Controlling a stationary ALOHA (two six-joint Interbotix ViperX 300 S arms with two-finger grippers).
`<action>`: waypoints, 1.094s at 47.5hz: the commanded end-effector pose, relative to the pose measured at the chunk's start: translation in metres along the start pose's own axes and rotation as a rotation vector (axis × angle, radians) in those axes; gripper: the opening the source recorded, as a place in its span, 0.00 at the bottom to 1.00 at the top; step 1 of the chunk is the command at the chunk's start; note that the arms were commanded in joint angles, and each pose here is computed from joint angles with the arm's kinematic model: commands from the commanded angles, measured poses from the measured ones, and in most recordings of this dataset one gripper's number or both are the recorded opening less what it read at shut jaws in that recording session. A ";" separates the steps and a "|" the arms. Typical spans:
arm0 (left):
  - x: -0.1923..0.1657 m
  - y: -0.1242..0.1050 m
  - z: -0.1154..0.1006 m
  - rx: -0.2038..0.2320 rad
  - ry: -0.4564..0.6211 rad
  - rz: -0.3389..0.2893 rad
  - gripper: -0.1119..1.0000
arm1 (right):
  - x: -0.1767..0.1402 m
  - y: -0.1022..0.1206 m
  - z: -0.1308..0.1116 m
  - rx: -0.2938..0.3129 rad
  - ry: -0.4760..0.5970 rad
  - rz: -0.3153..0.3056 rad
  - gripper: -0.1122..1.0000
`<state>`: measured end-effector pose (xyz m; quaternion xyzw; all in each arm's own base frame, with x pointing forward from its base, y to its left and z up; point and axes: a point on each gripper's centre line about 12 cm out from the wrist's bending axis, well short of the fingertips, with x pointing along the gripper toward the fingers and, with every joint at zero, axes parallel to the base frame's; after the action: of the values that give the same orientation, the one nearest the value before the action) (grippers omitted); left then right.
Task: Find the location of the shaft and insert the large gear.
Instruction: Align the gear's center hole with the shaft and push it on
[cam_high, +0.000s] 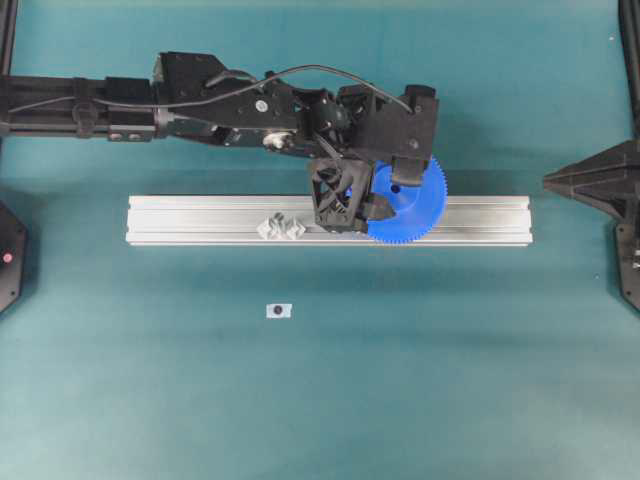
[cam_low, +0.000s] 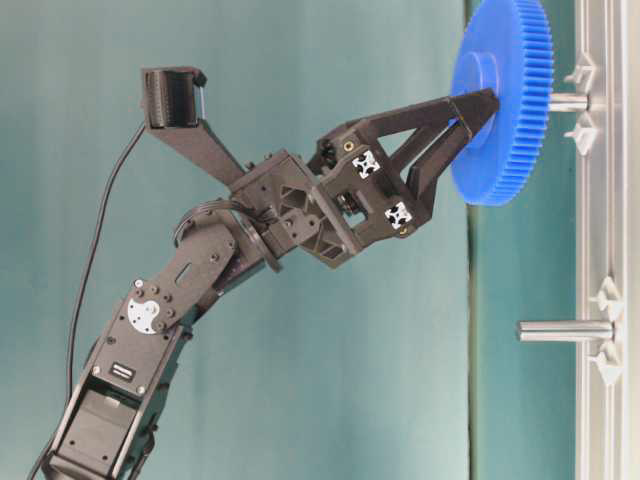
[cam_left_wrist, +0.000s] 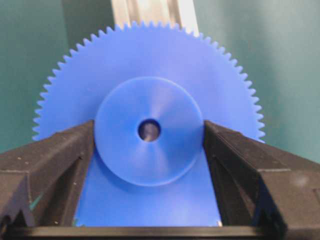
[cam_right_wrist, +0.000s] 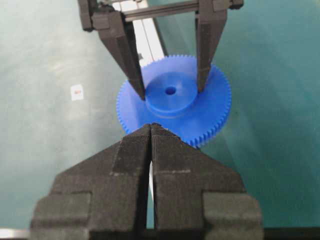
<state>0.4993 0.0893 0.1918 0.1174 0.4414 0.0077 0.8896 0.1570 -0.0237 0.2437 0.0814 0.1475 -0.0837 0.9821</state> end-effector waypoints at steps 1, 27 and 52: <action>-0.013 0.009 0.009 -0.005 -0.032 0.020 0.85 | -0.001 0.000 0.007 0.012 -0.020 -0.002 0.11; -0.015 0.010 0.018 -0.003 -0.060 0.028 0.92 | -0.001 0.000 0.008 0.022 -0.019 -0.005 0.11; -0.008 0.006 0.027 0.007 -0.053 0.017 0.92 | -0.001 -0.001 0.010 0.026 -0.025 -0.010 0.11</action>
<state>0.5138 0.0871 0.1988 0.1205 0.4301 0.0068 0.8947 0.1561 -0.0259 0.2434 0.0871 0.1465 -0.0913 0.9811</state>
